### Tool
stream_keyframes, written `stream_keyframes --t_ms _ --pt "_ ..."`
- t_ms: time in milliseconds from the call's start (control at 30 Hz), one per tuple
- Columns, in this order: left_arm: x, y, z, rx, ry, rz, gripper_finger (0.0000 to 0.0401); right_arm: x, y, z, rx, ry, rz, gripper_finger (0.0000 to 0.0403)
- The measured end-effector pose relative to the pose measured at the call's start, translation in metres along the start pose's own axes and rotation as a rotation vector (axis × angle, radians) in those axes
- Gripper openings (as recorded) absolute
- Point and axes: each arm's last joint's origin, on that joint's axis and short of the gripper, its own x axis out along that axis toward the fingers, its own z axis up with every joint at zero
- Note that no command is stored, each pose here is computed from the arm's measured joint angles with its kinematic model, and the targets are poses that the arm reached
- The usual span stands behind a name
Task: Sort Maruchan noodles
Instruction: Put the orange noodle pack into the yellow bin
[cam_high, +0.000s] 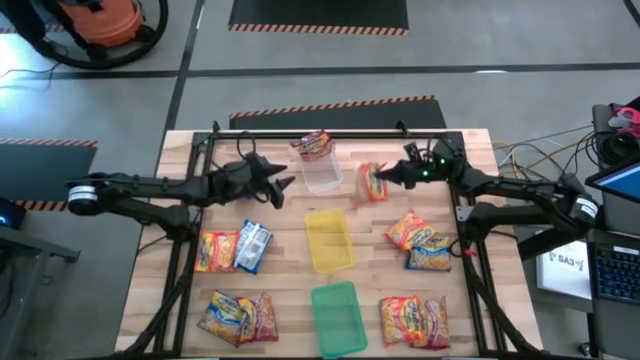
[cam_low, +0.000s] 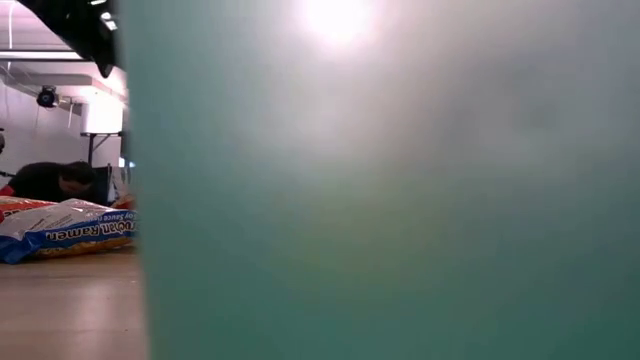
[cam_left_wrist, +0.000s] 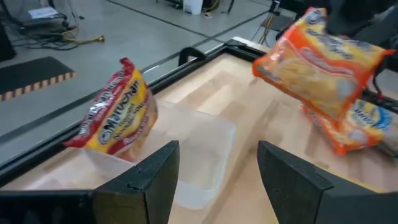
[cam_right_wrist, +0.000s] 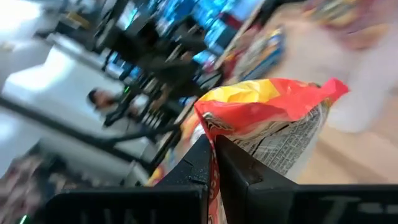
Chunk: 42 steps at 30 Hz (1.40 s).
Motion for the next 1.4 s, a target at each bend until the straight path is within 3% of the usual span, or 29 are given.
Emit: stream_keyframes --t_ms 167,300,467,567,933,1400 --pt "-0.003 -0.012 -0.005 -0.068 0.051 -0.143 0.0199 0.015 0.026 0.000 -0.087 0.065 0.114 0.0008" --pt "-0.009 -0.027 -0.015 -0.124 0.144 -0.237 0.0199 0.023 0.039 0.002 -0.136 0.119 0.124 0.0008" --pt "-0.011 -0.040 -0.040 -0.205 0.324 -0.220 0.0199 0.030 0.045 0.002 -0.198 0.264 0.035 0.0008" --pt "-0.005 -0.050 -0.052 -0.237 0.364 -0.226 0.0199 0.036 0.053 0.005 -0.252 0.318 0.027 0.0008" --pt "0.025 -0.063 -0.086 -0.197 0.464 -0.242 0.0199 0.066 0.072 0.016 -0.370 0.465 0.031 0.0008" --pt "0.052 -0.060 -0.095 -0.143 0.402 -0.245 0.0199 0.107 0.058 0.018 -0.397 0.580 0.004 0.0008"
